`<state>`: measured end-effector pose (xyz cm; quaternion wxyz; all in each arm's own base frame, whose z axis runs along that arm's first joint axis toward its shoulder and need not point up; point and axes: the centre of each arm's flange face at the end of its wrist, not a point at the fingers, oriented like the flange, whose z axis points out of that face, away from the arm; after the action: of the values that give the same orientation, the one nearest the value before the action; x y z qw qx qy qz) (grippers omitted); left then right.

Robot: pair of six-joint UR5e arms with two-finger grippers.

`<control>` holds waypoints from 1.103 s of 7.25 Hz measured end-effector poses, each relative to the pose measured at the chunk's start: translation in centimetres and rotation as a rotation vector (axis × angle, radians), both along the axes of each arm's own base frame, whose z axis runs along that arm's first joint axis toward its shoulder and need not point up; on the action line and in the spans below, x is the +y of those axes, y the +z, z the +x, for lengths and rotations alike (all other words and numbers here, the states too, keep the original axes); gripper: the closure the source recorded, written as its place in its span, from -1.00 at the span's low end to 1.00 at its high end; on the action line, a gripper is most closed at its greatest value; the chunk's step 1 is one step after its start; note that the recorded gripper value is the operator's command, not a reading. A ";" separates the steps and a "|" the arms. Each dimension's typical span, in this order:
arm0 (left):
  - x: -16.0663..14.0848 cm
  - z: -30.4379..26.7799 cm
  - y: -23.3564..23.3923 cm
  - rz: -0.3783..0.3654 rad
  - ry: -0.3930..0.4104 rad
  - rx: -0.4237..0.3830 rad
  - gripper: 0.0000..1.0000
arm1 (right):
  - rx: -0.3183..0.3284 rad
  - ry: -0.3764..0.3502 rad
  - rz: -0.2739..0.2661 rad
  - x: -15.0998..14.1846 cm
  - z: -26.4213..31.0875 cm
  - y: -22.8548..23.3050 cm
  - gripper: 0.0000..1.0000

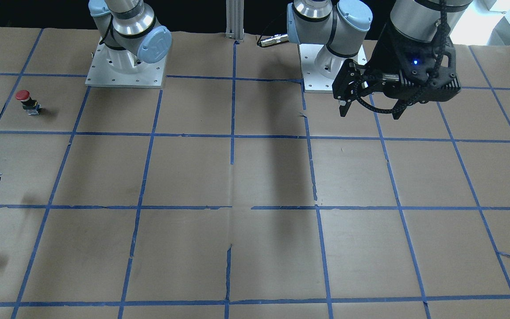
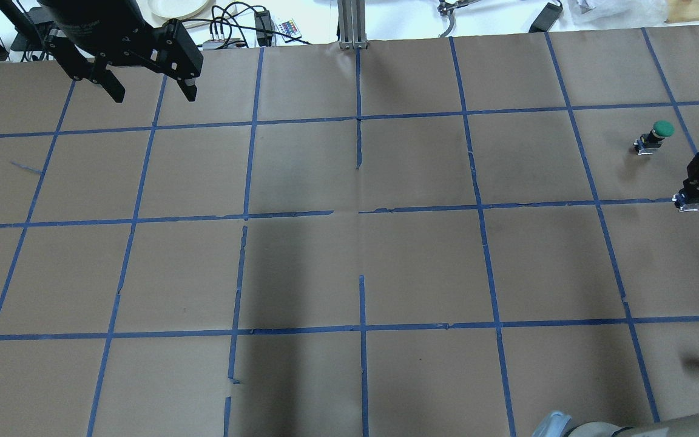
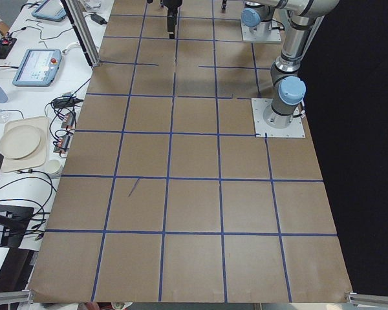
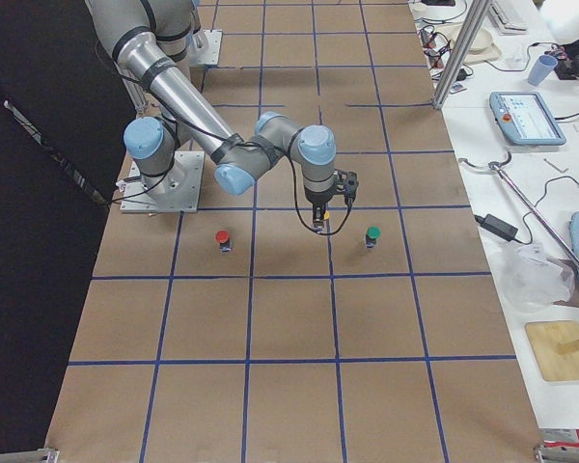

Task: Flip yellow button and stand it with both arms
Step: 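Carry the button with the right gripper beside the green button while the left arm retracts, then set the yellow button upright on the table and open the right gripper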

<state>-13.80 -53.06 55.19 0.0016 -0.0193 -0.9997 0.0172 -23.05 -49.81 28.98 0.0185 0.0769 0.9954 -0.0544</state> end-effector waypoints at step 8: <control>0.0 0.0 0.5 -0.009 0.000 0.005 -1.00 | 0.003 -0.052 -0.001 2.5 -0.7 -5.8 0.49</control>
<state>-13.85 -53.01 55.71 0.0043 -0.0191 -0.9996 0.0217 -23.74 -47.29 23.18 0.0155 0.1026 0.9930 -0.0556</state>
